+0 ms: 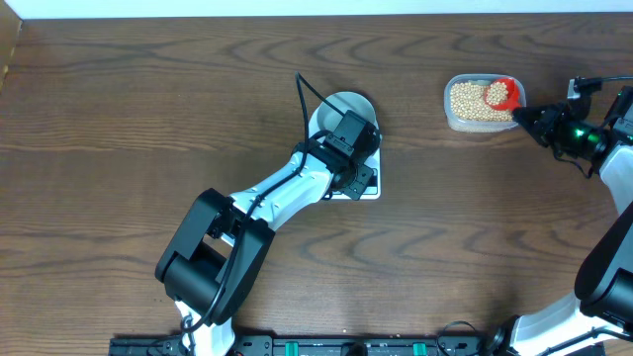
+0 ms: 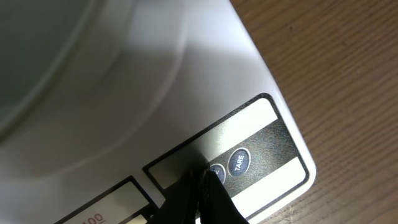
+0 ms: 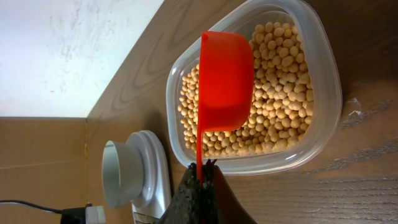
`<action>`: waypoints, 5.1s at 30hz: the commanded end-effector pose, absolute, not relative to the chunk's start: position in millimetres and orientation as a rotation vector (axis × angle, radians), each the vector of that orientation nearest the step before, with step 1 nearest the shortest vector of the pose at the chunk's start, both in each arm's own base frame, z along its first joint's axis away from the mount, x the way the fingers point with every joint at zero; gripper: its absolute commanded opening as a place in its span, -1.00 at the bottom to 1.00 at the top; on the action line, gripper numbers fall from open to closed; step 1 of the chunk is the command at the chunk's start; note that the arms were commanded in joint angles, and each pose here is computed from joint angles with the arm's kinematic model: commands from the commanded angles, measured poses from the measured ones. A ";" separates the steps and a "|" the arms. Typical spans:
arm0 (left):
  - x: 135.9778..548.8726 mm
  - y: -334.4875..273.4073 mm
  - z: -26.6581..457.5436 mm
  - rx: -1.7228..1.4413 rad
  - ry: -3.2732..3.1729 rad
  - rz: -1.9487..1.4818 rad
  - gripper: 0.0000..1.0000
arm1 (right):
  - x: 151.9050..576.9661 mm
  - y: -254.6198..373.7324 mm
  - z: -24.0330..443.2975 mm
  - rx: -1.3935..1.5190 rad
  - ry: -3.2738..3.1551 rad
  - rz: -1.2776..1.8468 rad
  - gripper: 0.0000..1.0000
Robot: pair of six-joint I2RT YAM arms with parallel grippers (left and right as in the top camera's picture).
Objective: Scoop item into bowl and weigh 50g on scale
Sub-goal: 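Press the scale's tare button with the left gripper fingertips, then retract the left gripper from the scale to the left side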
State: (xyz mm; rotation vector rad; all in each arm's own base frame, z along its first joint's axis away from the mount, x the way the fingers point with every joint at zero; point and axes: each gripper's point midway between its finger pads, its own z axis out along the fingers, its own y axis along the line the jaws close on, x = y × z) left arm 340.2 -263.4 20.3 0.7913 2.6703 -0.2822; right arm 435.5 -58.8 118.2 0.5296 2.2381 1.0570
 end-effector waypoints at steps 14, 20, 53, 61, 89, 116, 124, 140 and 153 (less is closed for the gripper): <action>332.8 -254.1 5.9 0.764 2.727 -0.253 -0.86 | 436.1 -56.3 115.3 0.502 2.242 1.065 -0.98; 329.2 -256.8 5.8 0.773 2.735 -0.282 -0.86 | 436.1 -56.3 115.3 0.503 2.242 1.065 -0.98; 320.4 -252.0 -9.9 0.759 2.744 -0.295 -0.85 | 436.2 -56.3 115.4 0.499 2.241 1.063 -0.98; 327.7 -251.0 35.4 0.727 2.663 -0.301 -0.86 | 436.4 -57.3 114.5 0.503 2.244 1.054 -0.98; 322.1 -133.4 188.2 0.352 2.493 -0.239 0.96 | 449.1 -49.0 122.7 0.412 2.210 1.022 -0.98; 296.5 -135.1 203.4 0.911 2.330 -0.537 0.95 | 449.3 -48.2 122.5 0.375 2.211 1.005 -0.98; 296.4 -135.0 203.0 0.910 2.332 -0.537 0.96 | 449.2 -48.1 122.5 0.375 2.211 1.006 -0.98; 297.2 -133.5 202.3 0.907 2.336 -0.524 0.96 | 449.2 -48.1 122.5 0.376 2.211 1.006 -0.98; 286.6 -131.6 208.7 1.027 2.273 -0.479 0.96 | 449.1 -48.0 122.4 0.376 2.211 1.007 -0.98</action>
